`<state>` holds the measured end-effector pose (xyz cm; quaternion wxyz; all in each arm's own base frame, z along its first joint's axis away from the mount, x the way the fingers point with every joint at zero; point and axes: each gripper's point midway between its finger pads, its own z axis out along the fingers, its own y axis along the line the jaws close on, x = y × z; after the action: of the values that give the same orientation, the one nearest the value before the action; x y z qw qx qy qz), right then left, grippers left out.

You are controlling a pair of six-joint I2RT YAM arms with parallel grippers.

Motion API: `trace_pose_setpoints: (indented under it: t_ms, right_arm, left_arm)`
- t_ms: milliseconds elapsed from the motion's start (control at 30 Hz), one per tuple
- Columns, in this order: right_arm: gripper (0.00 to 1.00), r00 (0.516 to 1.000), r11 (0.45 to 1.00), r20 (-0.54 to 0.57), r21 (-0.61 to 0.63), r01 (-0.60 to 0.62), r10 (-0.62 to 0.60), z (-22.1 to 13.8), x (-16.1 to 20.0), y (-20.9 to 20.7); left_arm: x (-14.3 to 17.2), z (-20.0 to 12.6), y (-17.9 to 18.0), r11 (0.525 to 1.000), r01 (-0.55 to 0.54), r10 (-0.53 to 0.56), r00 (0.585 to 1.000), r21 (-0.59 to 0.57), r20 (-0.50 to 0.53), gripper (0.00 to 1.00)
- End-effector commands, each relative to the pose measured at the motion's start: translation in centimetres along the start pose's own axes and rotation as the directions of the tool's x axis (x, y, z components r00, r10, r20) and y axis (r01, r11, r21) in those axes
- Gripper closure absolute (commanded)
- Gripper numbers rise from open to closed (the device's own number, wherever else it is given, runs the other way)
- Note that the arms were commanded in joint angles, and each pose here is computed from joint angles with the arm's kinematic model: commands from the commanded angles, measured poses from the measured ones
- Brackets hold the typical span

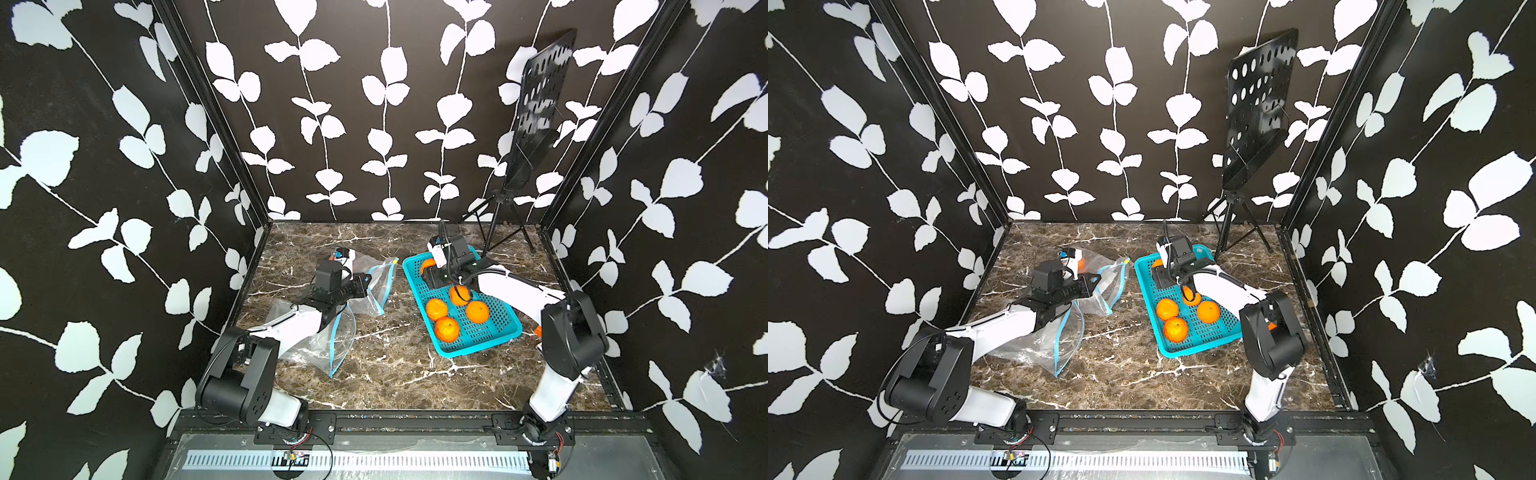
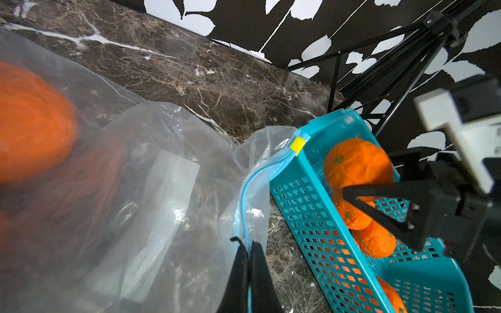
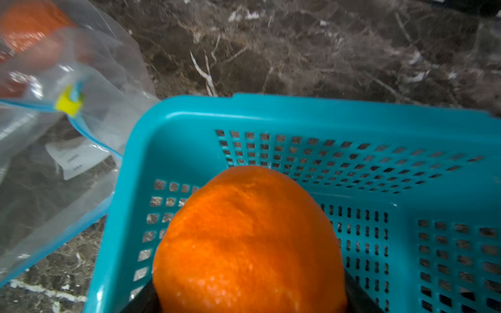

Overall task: Open the zip-top bag and take out the orange
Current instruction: Place the orange in the basket.

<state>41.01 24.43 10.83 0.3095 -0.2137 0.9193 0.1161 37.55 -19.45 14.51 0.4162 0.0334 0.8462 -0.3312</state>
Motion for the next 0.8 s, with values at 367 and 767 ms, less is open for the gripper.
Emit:
trace_pose_setpoints:
  t_ms: [367, 767]
  right_arm:
    - [0.31, 0.995, 1.000, -0.096, 0.001, -0.007, 0.007, 5.5, -0.1, -0.2]
    - [0.02, 0.947, 0.959, 0.278, -0.182, 0.218, -0.163, -2.7, -5.8, 4.0]
  left_arm:
    - [-2.4, -1.0, -1.3, 0.999, -0.045, 0.045, 0.998, 0.002, 0.035, 1.00]
    - [-4.0, -3.4, -3.0, 0.996, -0.078, 0.075, 0.995, 0.043, 0.072, 1.00]
